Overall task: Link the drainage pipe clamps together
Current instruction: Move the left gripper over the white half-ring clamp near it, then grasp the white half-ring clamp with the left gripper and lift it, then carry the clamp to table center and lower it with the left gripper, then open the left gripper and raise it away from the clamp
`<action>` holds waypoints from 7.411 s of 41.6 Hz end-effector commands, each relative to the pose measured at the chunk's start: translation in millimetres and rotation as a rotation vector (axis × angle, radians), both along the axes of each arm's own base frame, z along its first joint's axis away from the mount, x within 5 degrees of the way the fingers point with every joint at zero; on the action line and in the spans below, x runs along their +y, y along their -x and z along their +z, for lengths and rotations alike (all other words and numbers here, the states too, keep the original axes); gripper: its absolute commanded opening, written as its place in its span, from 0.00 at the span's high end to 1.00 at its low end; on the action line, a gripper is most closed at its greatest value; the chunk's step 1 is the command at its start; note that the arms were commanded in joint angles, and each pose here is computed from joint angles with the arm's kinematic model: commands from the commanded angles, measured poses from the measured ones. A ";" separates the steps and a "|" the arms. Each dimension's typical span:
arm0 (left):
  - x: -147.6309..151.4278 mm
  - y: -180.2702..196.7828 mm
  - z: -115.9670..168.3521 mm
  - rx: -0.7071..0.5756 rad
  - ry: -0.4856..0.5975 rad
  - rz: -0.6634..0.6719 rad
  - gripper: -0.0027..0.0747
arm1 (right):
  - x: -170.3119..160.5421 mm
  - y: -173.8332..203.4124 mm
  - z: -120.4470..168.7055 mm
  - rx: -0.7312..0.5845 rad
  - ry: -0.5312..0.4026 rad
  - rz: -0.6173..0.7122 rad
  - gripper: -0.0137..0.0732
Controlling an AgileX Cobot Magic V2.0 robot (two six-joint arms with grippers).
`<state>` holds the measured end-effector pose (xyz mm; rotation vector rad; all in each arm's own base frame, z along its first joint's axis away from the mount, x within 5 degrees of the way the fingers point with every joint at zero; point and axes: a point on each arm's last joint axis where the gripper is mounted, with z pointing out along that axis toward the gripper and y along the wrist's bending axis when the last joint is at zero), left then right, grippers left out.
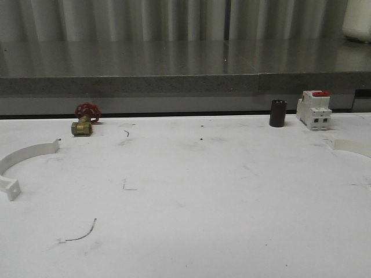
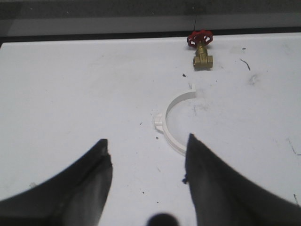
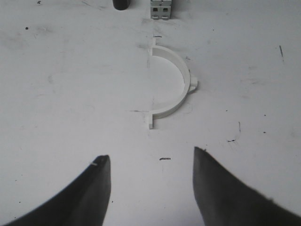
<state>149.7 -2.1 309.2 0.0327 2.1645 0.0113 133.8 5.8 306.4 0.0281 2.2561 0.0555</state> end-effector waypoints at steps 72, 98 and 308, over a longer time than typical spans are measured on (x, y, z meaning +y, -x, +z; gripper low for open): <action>-10.4 -226.7 -131.4 0.530 0.063 0.024 0.62 | -1.2 -3.7 14.2 -0.084 0.017 0.000 0.33; -41.6 -223.7 -86.9 0.536 0.043 -0.064 0.98 | -1.2 -3.7 14.2 -0.084 0.017 0.000 0.33; -53.7 65.4 27.5 -0.188 0.043 -0.548 0.53 | -1.2 -3.7 14.2 -0.084 0.017 0.000 0.33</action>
